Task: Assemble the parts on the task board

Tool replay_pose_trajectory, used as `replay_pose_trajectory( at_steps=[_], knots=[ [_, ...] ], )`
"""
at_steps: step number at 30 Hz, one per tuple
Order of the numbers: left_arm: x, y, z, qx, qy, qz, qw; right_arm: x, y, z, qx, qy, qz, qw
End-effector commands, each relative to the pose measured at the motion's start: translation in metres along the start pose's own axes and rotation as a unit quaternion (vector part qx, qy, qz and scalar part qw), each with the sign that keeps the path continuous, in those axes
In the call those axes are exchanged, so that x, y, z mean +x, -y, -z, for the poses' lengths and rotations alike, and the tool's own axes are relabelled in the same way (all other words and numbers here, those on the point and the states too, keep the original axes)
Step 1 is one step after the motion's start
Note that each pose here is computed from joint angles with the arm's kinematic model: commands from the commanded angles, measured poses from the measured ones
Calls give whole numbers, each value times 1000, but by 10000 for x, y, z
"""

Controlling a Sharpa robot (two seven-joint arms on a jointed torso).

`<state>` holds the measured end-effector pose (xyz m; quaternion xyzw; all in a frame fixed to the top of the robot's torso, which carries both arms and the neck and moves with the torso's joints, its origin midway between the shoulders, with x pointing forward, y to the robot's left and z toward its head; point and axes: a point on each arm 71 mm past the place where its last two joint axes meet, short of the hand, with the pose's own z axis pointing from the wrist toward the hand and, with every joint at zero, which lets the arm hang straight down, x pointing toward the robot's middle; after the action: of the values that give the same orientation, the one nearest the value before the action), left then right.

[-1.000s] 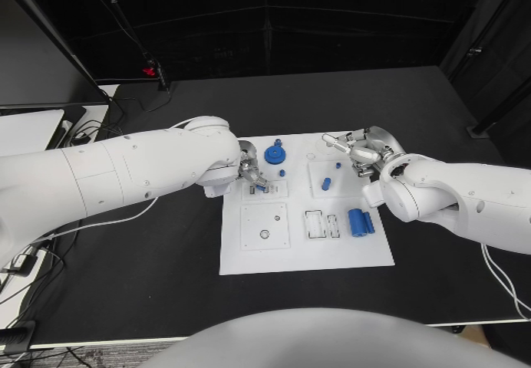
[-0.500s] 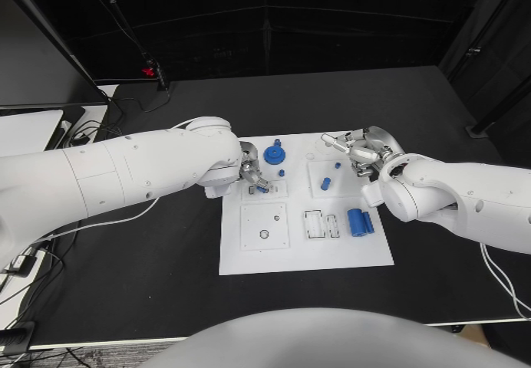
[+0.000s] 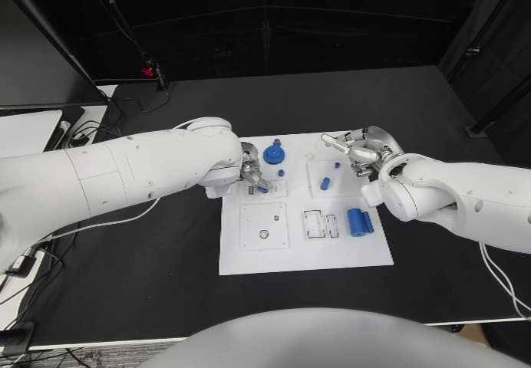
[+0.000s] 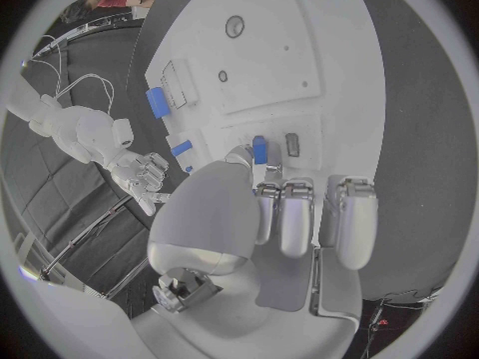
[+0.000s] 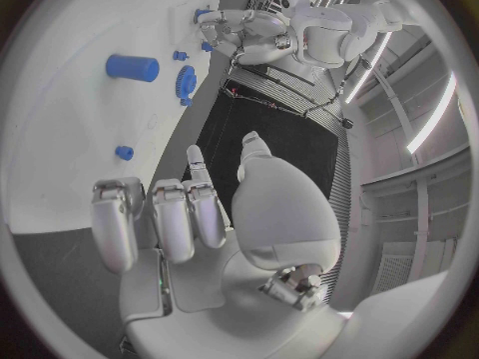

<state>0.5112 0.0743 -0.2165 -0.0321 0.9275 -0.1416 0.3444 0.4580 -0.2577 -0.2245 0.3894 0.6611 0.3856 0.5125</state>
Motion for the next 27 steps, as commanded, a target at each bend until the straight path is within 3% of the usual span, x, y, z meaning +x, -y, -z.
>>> replay_pose_trajectory(
  at_steps=[1,27],
  knots=[
    [9,-16,-11,-3,-6,-3,1000,13,-19,1,-5,-4,-1,1000],
    [49,-17,-14,-9,-19,-27,999,11,-18,-1,-6,-3,-1,1000]
  ],
)
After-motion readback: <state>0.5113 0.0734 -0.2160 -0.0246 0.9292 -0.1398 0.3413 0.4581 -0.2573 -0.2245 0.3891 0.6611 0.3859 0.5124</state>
